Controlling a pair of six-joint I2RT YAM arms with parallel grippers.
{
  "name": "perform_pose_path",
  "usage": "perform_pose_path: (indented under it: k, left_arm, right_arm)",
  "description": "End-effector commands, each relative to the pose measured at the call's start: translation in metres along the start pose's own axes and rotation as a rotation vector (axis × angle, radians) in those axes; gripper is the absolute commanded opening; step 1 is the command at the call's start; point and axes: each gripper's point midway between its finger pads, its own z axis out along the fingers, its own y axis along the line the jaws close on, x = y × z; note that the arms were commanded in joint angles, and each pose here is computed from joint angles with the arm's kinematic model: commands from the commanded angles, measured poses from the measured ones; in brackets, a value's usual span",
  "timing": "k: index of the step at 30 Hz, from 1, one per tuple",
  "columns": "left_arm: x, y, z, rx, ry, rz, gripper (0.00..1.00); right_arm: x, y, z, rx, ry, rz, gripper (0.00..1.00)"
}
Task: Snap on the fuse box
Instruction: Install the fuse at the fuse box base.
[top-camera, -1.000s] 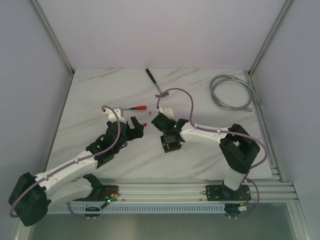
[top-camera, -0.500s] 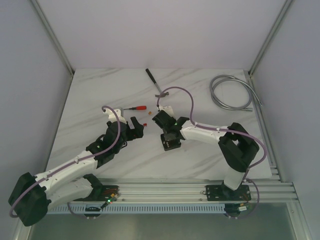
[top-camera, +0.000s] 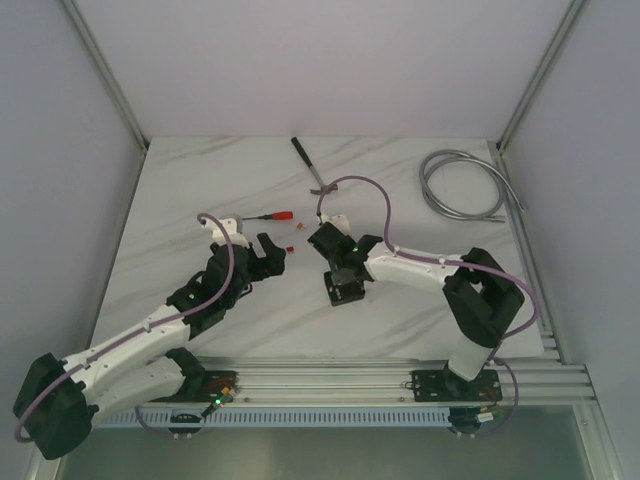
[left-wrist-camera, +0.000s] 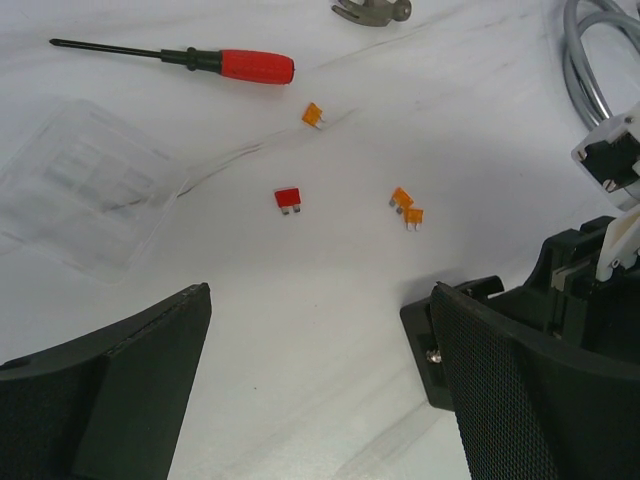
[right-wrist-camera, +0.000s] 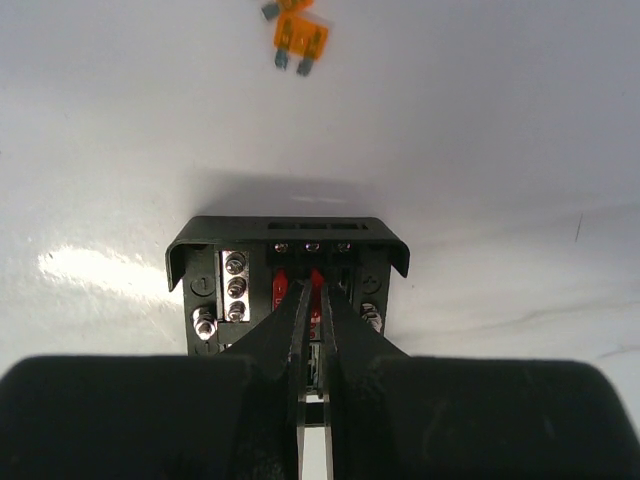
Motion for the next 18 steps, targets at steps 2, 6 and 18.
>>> perform_pose_path:
  k: [2,6,18]
  left_arm:
    - [0.001,0.007,-0.003,-0.021,-0.003,-0.005,1.0]
    - [0.0,0.008,-0.003,-0.024,-0.005,-0.005,1.0]
    - [0.0,0.01,-0.004,-0.032,-0.01,-0.005,1.0]
  right_arm:
    - [0.016,-0.006,-0.02,-0.002,0.094,-0.023,0.14]
    - [-0.004,-0.004,-0.032,-0.018,0.033,-0.004,0.25]
    - [-0.013,0.008,-0.039,-0.079,0.01,0.008,0.32]
